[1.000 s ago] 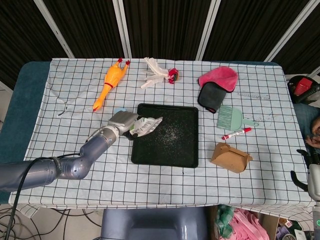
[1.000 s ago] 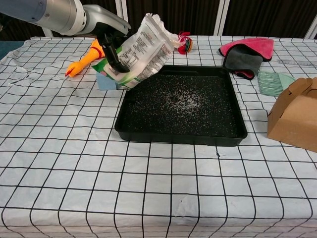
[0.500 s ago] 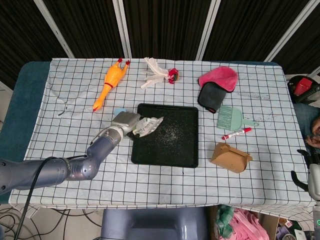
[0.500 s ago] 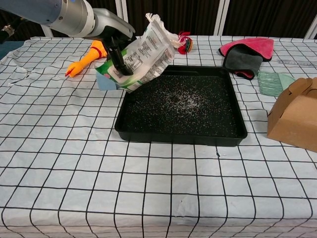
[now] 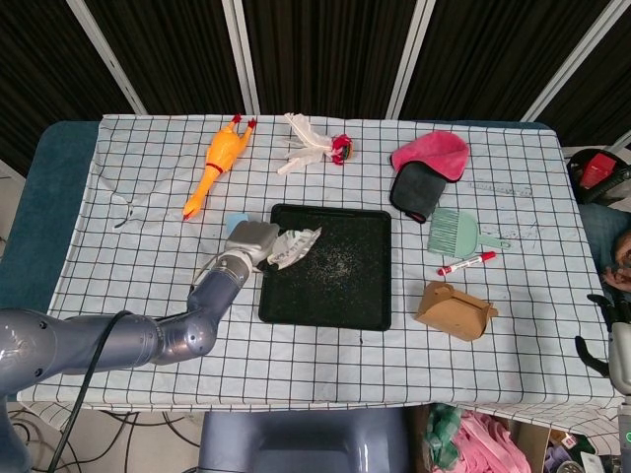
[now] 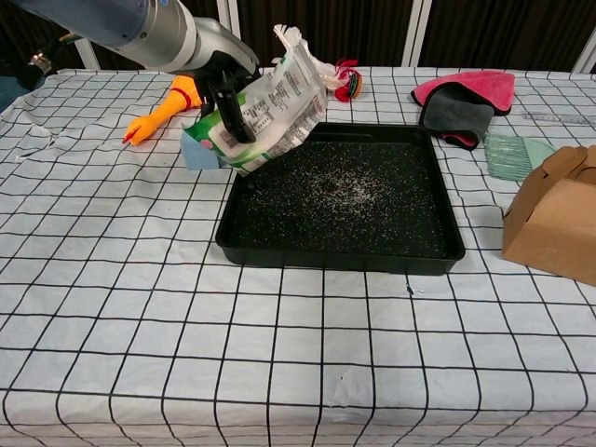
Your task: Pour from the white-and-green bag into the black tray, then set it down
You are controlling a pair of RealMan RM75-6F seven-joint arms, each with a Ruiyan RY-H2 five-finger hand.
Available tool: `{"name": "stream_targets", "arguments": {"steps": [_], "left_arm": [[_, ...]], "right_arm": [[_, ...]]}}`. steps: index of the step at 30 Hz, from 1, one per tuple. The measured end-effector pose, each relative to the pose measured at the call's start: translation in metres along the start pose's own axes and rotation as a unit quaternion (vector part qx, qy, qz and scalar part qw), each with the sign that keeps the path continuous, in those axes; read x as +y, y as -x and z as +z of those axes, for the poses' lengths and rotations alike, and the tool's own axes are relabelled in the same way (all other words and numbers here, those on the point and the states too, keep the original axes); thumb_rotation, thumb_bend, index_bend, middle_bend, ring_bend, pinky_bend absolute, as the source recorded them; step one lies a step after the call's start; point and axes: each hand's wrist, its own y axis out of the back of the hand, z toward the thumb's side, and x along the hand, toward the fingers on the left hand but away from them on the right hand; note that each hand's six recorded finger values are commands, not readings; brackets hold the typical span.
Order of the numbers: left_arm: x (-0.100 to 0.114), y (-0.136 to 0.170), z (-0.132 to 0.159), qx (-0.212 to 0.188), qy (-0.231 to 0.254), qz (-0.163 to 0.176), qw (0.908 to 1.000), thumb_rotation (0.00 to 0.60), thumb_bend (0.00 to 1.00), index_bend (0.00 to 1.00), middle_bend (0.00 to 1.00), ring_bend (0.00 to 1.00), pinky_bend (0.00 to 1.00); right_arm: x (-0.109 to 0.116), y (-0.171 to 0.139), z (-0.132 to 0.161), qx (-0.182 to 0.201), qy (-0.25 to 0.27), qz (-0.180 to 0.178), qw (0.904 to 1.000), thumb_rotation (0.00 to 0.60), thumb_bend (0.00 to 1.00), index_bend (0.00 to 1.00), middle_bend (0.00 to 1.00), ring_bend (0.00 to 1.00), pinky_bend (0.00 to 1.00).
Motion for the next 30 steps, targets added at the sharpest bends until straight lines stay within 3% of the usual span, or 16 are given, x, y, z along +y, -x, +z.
{"name": "stream_targets", "arguments": {"steps": [30], "left_arm": [[0.005, -0.001, 0.012, 0.051, 0.0, -0.036, 0.998, 0.6, 0.72, 0.45, 0.5, 0.41, 0.58]], "right_arm": [[-0.002, 0.001, -0.001, -0.003, -0.003, 0.003, 1.0, 0.6, 0.3, 0.21, 0.1, 0.19, 0.23]]}}
